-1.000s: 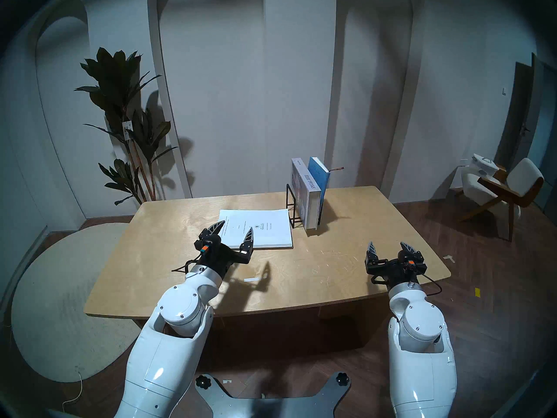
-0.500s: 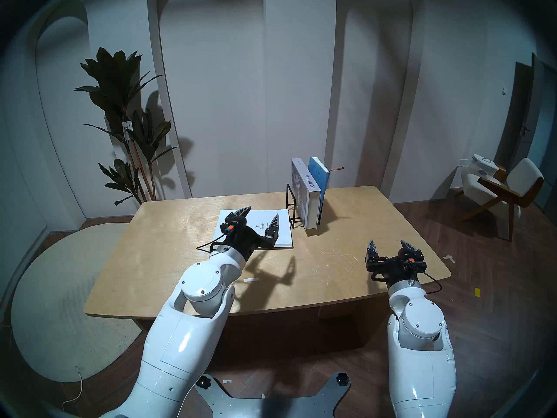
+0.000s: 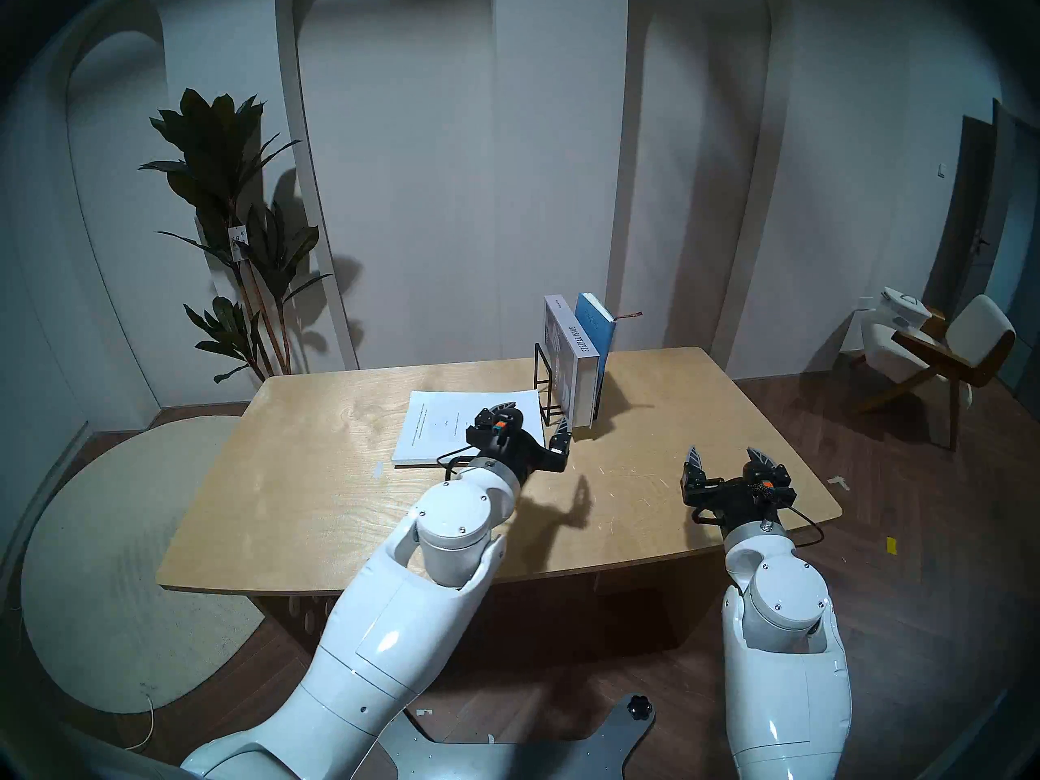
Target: Stack the books into one stack
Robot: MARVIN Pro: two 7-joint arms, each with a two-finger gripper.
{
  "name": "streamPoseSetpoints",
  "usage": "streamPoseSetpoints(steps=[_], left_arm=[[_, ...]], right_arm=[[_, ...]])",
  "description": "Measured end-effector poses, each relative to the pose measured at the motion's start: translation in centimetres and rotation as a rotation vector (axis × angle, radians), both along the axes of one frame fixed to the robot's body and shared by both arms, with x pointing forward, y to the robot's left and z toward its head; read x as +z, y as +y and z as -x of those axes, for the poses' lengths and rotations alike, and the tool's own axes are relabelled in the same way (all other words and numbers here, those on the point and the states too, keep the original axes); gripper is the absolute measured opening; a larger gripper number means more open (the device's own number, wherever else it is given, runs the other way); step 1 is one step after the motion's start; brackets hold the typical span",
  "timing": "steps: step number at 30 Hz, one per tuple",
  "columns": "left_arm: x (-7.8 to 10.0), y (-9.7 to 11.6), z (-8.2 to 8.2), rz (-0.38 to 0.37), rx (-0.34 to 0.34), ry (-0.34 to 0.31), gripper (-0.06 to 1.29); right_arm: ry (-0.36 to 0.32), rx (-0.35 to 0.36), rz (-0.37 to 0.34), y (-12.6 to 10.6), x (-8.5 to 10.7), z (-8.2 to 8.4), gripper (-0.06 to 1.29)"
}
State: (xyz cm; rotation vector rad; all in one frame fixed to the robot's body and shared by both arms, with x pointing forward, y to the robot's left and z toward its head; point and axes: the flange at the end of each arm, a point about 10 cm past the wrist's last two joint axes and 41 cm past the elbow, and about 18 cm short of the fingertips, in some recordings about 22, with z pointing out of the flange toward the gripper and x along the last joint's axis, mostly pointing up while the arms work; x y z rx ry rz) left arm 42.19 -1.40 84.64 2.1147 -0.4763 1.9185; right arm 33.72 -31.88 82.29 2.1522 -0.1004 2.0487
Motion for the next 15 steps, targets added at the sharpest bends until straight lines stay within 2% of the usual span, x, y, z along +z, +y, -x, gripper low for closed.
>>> streamPoseSetpoints(steps=[7,15], left_arm=[[-0.1,-3.4,0.1,-0.029,0.012,0.011,1.24],[-0.2,-6.0,-0.3,-0.057,0.035,0.01,1.24]], right_arm=[[0.0,0.002,-0.001,0.0,0.0,0.0,1.27],[0.0,0.002,-0.002,0.0,0.0,-0.1,1.27]])
